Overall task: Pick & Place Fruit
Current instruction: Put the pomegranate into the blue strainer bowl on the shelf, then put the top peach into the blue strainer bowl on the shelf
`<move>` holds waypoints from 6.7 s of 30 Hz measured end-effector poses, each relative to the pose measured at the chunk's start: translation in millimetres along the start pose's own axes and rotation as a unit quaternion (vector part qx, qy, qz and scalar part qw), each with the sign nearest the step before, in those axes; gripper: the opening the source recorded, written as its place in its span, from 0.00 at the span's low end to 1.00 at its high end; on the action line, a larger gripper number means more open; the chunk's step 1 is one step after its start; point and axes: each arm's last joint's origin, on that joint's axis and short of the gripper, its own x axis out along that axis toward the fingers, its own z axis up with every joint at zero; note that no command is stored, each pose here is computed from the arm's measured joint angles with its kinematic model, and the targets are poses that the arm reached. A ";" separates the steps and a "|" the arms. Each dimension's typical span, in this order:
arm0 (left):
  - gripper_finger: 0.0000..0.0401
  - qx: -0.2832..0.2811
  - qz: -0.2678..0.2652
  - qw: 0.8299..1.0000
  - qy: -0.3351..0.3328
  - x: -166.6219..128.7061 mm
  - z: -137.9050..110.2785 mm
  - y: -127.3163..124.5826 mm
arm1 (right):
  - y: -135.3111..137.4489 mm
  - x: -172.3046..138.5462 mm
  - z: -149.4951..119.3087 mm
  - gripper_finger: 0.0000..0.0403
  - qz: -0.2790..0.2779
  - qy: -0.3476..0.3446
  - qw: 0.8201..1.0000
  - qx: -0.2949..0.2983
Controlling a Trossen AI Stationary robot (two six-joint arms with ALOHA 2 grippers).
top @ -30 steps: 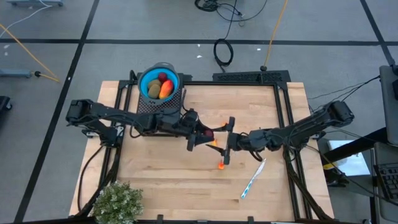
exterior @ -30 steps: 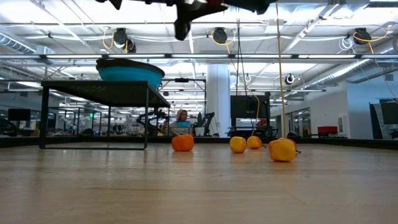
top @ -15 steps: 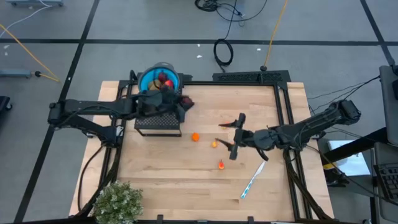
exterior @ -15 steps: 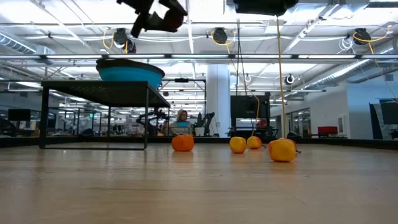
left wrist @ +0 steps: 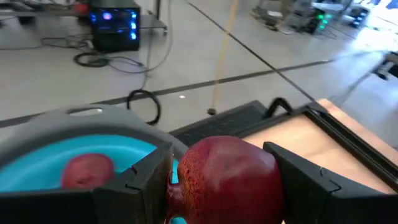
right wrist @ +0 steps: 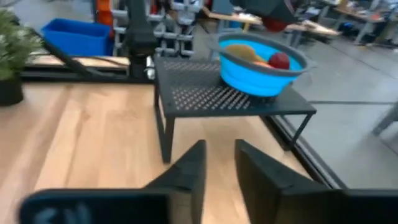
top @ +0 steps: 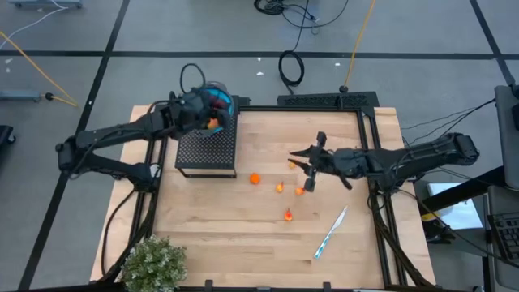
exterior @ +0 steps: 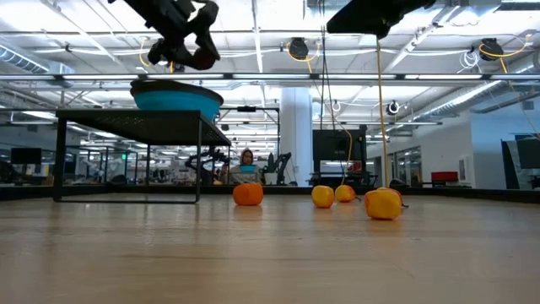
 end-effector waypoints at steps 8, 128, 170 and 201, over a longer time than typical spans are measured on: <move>0.57 -0.014 0.056 0.998 0.021 12.0 6.6 32.1 | -20.8 -26.1 7.1 0.02 0.074 -0.010 0.997 0.011; 0.01 0.134 -0.370 0.914 -0.101 -152.6 -44.1 37.7 | -55.9 86.2 -110.0 0.60 0.147 0.305 0.923 -0.185; 0.06 0.164 -0.356 0.919 -0.050 -153.7 -56.0 49.2 | -65.6 110.0 -150.5 0.32 0.143 0.368 0.908 -0.137; 0.10 0.130 -0.340 0.931 0.016 -131.4 -65.5 24.1 | -71.9 -61.8 52.6 0.26 0.321 -0.299 0.896 -0.071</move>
